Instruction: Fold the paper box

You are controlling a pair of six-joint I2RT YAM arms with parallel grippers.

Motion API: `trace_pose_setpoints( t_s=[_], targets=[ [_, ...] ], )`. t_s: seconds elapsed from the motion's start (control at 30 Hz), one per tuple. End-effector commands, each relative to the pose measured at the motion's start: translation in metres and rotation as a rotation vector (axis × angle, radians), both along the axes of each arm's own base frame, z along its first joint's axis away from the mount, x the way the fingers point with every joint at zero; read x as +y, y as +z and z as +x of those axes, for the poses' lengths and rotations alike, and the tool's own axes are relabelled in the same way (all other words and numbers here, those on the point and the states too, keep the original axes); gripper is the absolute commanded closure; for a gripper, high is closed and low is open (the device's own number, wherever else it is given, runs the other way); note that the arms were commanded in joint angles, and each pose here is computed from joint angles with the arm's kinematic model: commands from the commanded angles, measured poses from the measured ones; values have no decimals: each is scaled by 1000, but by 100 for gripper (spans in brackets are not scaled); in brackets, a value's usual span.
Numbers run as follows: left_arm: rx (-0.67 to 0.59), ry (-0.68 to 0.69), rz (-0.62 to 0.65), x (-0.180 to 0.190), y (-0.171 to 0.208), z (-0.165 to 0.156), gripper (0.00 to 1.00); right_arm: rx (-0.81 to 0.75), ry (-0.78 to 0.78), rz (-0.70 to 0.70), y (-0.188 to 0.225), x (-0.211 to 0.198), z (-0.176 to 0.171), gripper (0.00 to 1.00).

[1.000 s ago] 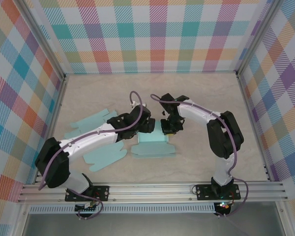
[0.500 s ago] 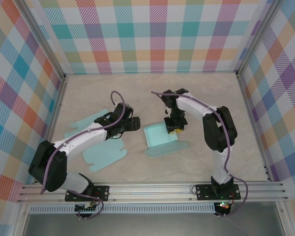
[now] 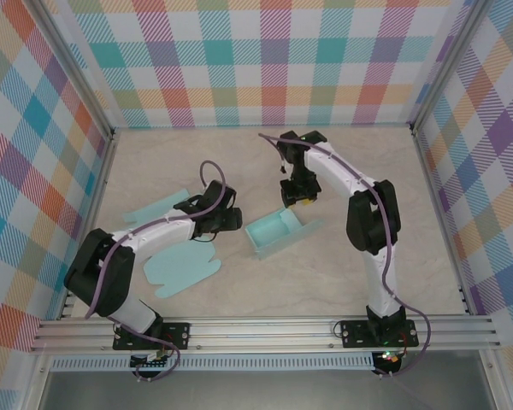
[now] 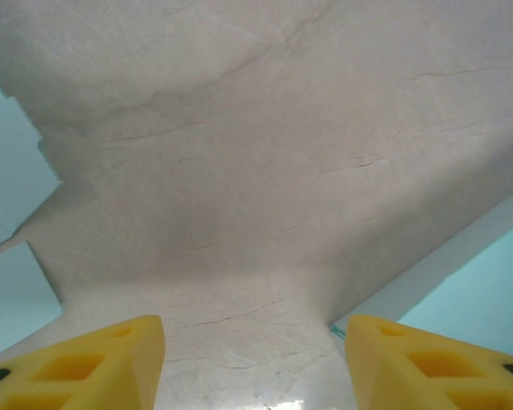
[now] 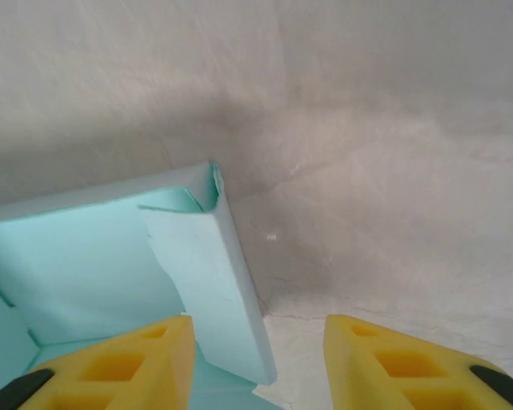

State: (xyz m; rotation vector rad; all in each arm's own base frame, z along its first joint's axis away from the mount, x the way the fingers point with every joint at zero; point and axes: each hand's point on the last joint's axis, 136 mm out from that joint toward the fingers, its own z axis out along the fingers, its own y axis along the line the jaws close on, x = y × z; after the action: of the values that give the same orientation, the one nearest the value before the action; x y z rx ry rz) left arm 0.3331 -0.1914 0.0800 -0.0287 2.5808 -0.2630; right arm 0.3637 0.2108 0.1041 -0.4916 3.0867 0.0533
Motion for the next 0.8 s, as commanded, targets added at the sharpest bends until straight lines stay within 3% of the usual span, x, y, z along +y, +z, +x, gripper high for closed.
trace_pose_setpoints(
  t_s=[0.0, 0.17, 0.33, 0.47, 0.57, 0.77],
  targets=[
    [-28, 5, 40, 1, 0, 21, 44, -184, -16, 30, 77, -12, 7, 54],
    [-21, -10, 56, -8, -17, 36, 49, -407, -89, 96, 146, -33, -6, 56],
    [9, -37, 50, -17, -31, 38, 51, -500, -187, 143, 152, -67, -56, 57],
    [32, -46, 58, -18, -40, 36, 56, -456, -316, 195, 112, -92, -112, 57],
    [55, -52, 45, -20, -48, 32, 60, -394, -414, 272, 74, -99, -148, 63],
    [88, -53, -3, -28, -64, 16, 65, -227, -528, 584, -7, -59, -177, 70]
  ],
)
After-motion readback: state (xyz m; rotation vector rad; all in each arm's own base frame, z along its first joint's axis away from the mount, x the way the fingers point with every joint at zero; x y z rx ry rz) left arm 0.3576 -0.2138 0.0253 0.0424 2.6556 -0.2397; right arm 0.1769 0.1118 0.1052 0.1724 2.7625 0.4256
